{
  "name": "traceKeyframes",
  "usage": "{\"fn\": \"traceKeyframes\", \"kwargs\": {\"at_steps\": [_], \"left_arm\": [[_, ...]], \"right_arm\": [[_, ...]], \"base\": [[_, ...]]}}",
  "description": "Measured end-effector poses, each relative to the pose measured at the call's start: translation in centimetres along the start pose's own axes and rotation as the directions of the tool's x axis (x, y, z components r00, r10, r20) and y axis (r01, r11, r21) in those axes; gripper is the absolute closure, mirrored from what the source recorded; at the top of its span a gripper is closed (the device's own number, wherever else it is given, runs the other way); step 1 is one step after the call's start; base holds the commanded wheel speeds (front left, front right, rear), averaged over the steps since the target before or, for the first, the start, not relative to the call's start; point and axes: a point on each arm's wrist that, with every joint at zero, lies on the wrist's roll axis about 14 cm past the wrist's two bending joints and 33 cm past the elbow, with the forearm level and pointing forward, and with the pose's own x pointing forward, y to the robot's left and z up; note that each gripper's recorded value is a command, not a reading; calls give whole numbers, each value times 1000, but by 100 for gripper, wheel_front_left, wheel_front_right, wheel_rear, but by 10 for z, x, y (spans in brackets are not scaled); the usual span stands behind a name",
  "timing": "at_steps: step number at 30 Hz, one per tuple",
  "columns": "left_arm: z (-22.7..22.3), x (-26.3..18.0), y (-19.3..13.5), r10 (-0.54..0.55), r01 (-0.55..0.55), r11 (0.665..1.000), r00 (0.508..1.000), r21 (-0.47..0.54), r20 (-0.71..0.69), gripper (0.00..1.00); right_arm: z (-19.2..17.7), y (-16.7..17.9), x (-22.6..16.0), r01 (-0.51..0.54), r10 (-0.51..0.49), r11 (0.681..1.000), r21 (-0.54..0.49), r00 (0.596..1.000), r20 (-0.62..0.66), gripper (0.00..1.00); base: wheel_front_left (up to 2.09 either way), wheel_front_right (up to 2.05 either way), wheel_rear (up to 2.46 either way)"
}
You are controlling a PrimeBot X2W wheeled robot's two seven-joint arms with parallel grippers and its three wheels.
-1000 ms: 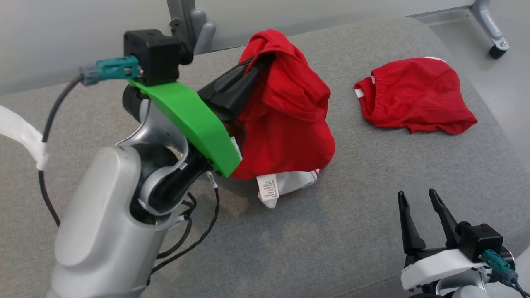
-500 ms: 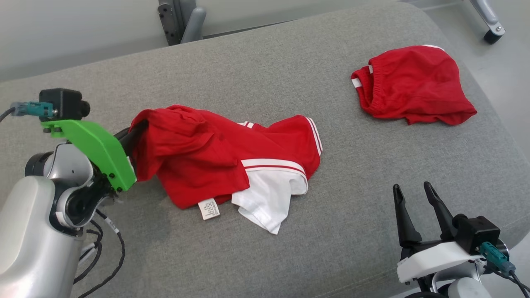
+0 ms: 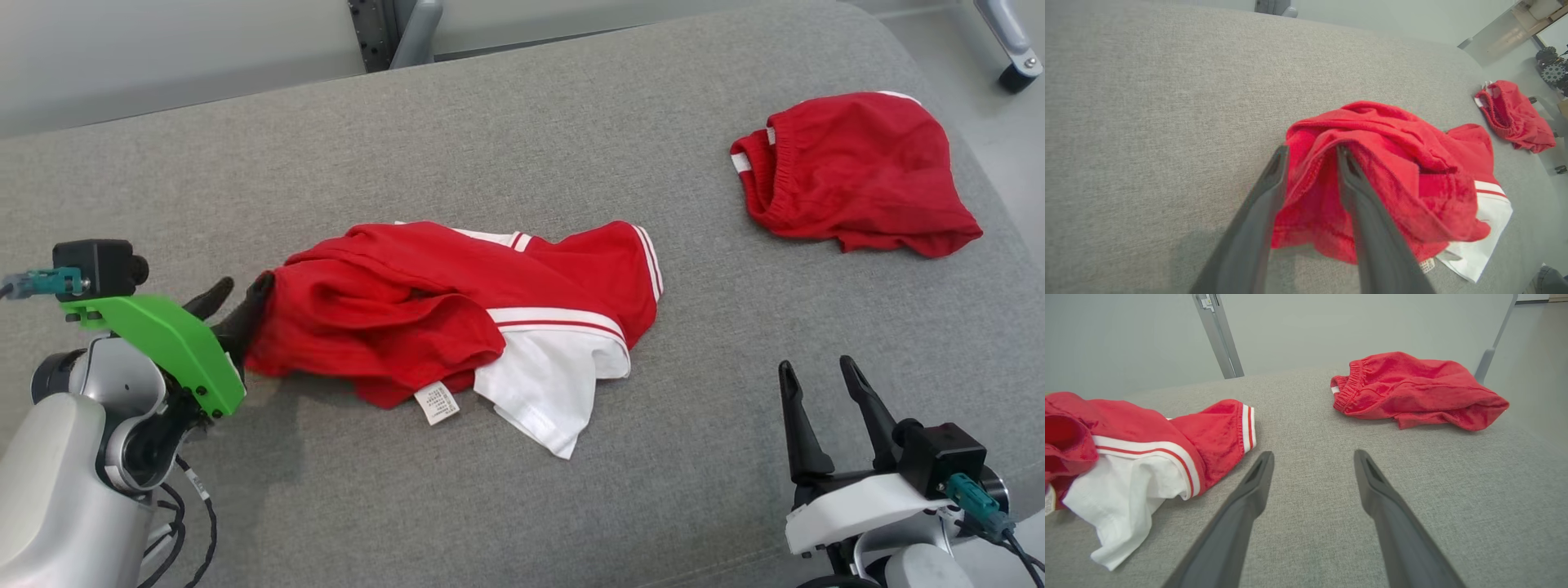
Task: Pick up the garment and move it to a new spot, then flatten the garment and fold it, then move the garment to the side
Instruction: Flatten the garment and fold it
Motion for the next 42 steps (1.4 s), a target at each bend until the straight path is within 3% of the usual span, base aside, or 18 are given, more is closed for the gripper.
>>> {"fn": "traceKeyframes", "kwargs": {"at_steps": [3,6,8,10,17,25,31,36,42], "left_arm": [[10,-6,10,43,-45,998,997,37,63,0],[35,-17,17,75,-101,985,981,138,182,0],[61,-31,16,76,-144,969,946,199,316,0],[74,-45,10,65,-163,966,902,198,426,0],[52,-81,-20,22,-178,957,831,228,556,0],[-12,-108,-57,36,-159,973,820,166,572,0],[-30,-116,-70,21,-163,966,823,200,568,0],[-55,-98,-96,-67,-65,968,863,240,500,0],[-60,-58,-130,-209,56,933,889,356,407,0]], "right_arm": [[3,3,1,-11,11,1000,-4,1000,9,0],[6,4,-1,-16,16,1000,-6,1000,18,0],[6,3,-5,-10,10,1000,-9,1000,20,0],[5,-1,-12,2,-2,1000,-9,1000,18,0],[8,-7,-26,18,-17,1000,-18,999,29,0],[24,1,-25,-15,19,999,-50,997,79,0],[22,16,-22,-63,68,996,-66,995,73,0],[21,26,-17,-96,102,993,-75,992,71,0],[23,31,-14,-107,112,991,-74,991,75,0]], "base": [[0,0,0],[0,0,0],[0,0,0],[0,0,0],[0,0,0],[0,0,0],[0,0,0],[0,0,0],[0,0,0]]}}
